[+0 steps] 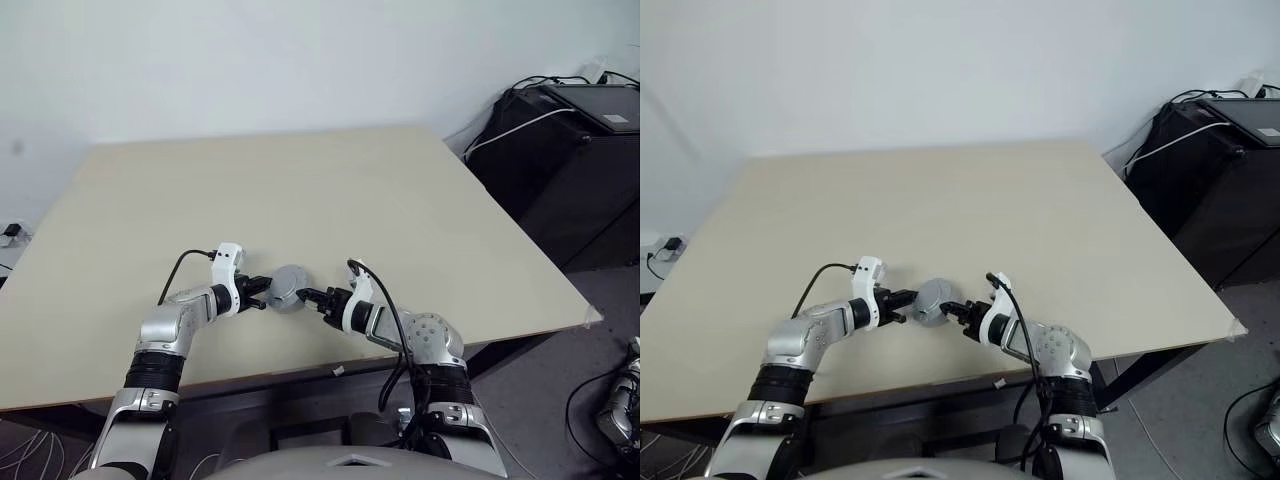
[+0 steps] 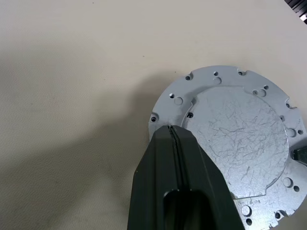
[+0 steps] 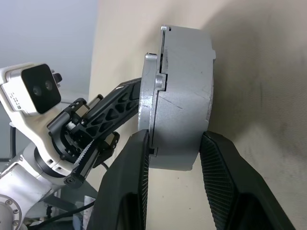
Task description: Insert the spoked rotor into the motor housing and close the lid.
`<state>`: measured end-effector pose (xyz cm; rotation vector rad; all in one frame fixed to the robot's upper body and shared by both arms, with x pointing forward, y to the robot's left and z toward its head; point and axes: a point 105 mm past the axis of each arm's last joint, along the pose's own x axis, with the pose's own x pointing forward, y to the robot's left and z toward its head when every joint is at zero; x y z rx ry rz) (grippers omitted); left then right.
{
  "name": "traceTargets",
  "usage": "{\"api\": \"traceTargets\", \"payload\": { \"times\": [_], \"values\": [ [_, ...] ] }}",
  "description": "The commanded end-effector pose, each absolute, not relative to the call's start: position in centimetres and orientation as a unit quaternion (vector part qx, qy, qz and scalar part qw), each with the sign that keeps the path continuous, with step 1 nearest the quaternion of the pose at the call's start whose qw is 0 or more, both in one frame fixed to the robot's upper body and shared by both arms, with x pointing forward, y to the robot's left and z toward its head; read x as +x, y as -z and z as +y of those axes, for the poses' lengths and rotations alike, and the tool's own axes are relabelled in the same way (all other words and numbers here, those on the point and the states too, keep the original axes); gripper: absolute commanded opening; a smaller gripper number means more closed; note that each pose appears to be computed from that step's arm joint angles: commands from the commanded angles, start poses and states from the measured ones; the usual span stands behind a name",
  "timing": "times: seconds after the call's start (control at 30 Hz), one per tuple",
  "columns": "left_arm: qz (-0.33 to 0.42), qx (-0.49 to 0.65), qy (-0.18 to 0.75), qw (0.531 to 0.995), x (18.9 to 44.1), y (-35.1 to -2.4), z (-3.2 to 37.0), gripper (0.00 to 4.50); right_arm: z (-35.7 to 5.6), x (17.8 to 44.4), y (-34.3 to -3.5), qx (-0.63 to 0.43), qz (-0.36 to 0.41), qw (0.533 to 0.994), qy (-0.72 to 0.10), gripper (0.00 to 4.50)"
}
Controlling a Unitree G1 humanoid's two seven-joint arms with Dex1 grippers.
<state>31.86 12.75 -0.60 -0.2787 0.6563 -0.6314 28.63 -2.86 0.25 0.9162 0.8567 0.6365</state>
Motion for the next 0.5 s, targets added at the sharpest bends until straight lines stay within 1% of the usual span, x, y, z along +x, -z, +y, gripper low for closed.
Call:
{"api": "traceTargets", "payload": {
  "times": [0.03, 0.1, 0.17, 0.2, 0.23, 0.27, 0.43, 0.5],
  "values": [
    [0.353, -0.142, 0.333, 0.862, 30.27, 2.33, 10.52, 0.0, 0.95, 27.97, -2.44, 0.425, 0.368, 0.747, -0.354, 1.27],
    [0.353, -0.142, 0.333, 0.862, 30.28, 2.33, 10.52, 0.0, 0.98, 28.03, -2.49, 0.425, 0.365, 0.748, -0.355, 1.27],
    [0.353, -0.142, 0.333, 0.863, 30.27, 2.35, 10.52, 0.0, 1.05, 28.03, -2.74, 0.429, 0.361, 0.745, -0.362, 1.98],
    [0.353, -0.142, 0.333, 0.863, 30.26, 2.35, 10.51, 0.0, 1.08, 28.03, -2.82, 0.43, 0.36, 0.744, -0.364, 2.19],
    [0.353, -0.142, 0.333, 0.863, 30.26, 2.35, 10.51, 0.0, 1.09, 28.03, -2.86, 0.43, 0.359, 0.744, -0.364, 2.59],
    [0.353, -0.142, 0.333, 0.863, 30.26, 2.35, 10.51, 0.0, 1.1, 28.03, -2.87, 0.429, 0.359, 0.744, -0.364, 2.85],
    [0.352, -0.14, 0.333, 0.863, 30.32, 2.32, 10.49, 0.0, 1.44, 28.17, -2.71, 0.428, 0.362, 0.745, -0.362, 4.47],
    [0.352, -0.14, 0.334, 0.863, 30.31, 2.32, 10.48, 0.0, 1.46, 28.37, -2.72, 0.431, 0.36, 0.745, -0.359, 4.47]
  ]
}}
